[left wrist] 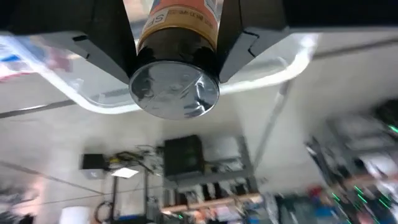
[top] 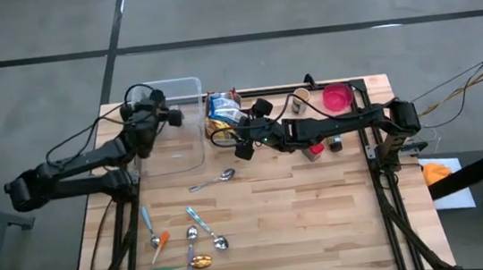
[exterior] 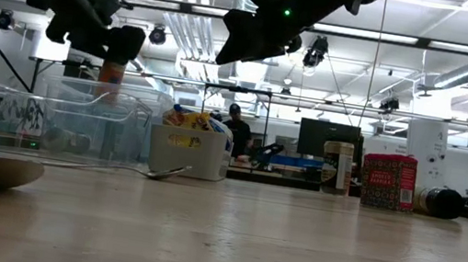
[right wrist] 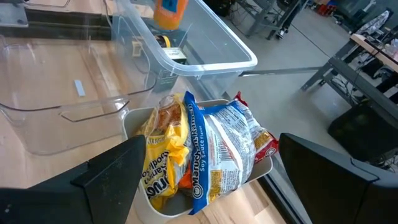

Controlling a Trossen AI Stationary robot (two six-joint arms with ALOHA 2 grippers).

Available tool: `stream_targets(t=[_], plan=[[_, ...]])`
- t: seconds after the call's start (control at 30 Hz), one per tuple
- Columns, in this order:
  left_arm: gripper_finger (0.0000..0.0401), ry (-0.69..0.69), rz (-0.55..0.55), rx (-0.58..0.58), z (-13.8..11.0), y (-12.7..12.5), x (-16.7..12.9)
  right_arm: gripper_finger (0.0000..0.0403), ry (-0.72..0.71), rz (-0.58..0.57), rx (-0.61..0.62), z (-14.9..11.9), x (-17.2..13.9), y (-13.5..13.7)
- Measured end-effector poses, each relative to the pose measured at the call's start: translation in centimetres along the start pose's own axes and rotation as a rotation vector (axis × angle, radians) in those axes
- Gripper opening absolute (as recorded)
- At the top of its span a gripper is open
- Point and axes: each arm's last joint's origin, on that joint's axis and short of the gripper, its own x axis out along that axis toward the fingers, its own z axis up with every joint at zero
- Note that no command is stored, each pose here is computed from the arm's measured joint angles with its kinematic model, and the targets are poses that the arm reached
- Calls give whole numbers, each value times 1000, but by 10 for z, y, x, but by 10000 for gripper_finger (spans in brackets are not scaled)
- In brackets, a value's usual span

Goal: Pick & Place Food Item
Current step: Put the orange seasoning bottle into the white bin, then put the golden seasoning bottle into the white bin

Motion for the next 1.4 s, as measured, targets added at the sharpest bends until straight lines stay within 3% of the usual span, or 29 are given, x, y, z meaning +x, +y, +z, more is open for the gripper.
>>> stream_targets(t=[0.1,0.37,0.57,0.77,1.17,1.4], plan=[[174,32,-24,-50,-3,2,6,363,-1,1,0,0,0,0],[209,141,54,7,-24,3,32,363,-3,1,1,0,0,0],[193,220,-9,-108,-35,0,50,363,-6,1,4,1,0,0],[188,225,-12,-120,-34,0,53,363,-6,1,2,1,0,0],[311,228,-6,-102,-31,2,51,363,-5,2,0,0,0,0],[354,229,-8,-102,-31,2,51,363,-5,2,3,0,0,0]])
